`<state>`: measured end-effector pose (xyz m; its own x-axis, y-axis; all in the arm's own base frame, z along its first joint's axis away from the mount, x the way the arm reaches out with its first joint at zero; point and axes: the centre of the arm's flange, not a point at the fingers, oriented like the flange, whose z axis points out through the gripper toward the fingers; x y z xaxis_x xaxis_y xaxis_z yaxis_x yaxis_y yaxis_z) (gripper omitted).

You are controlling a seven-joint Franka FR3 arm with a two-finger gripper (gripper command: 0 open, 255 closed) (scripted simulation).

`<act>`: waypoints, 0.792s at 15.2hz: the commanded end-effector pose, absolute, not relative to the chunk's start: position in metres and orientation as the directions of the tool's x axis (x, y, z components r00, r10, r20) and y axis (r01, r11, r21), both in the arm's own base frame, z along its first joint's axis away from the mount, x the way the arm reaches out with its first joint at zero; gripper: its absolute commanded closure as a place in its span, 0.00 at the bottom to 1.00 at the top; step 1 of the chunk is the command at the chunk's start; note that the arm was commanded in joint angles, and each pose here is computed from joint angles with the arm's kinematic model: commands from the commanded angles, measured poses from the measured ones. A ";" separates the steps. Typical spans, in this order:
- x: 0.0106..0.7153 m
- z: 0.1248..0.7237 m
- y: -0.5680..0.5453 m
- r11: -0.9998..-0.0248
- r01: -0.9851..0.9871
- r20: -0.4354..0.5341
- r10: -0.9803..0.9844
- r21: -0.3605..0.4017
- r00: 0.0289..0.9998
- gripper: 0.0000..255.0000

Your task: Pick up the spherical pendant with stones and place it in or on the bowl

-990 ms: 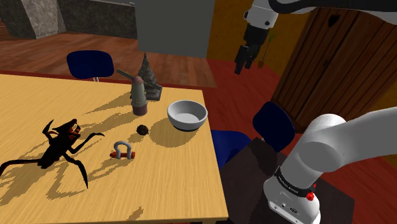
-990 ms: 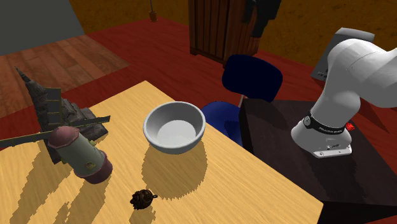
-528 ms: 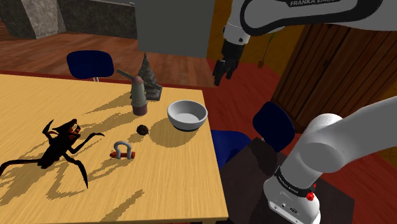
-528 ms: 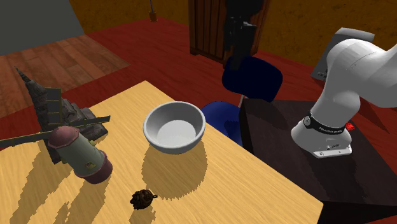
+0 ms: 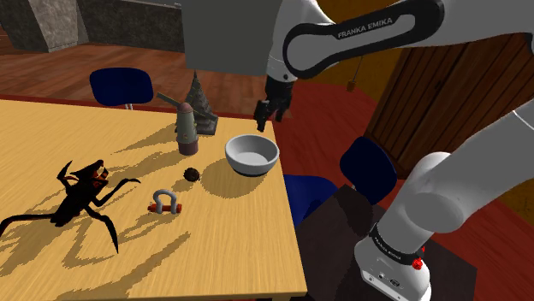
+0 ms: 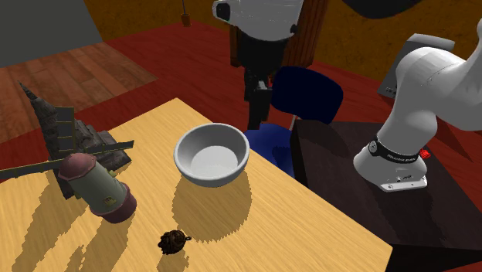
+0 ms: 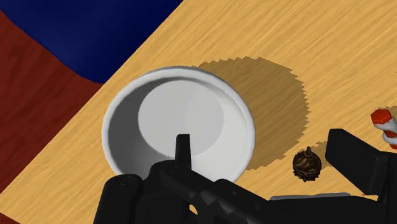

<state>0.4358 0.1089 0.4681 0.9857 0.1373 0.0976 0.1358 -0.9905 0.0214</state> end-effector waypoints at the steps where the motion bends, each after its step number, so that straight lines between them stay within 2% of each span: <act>1: 0.450 0.452 0.125 -0.990 0.136 0.101 0.137 0.018 0.985 0.00; 12: 0.525 0.365 0.210 -0.990 0.141 0.114 0.141 0.008 0.983 0.00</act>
<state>0.5154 0.2049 0.3705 0.9836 0.1414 0.1115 0.1412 -0.9899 0.0098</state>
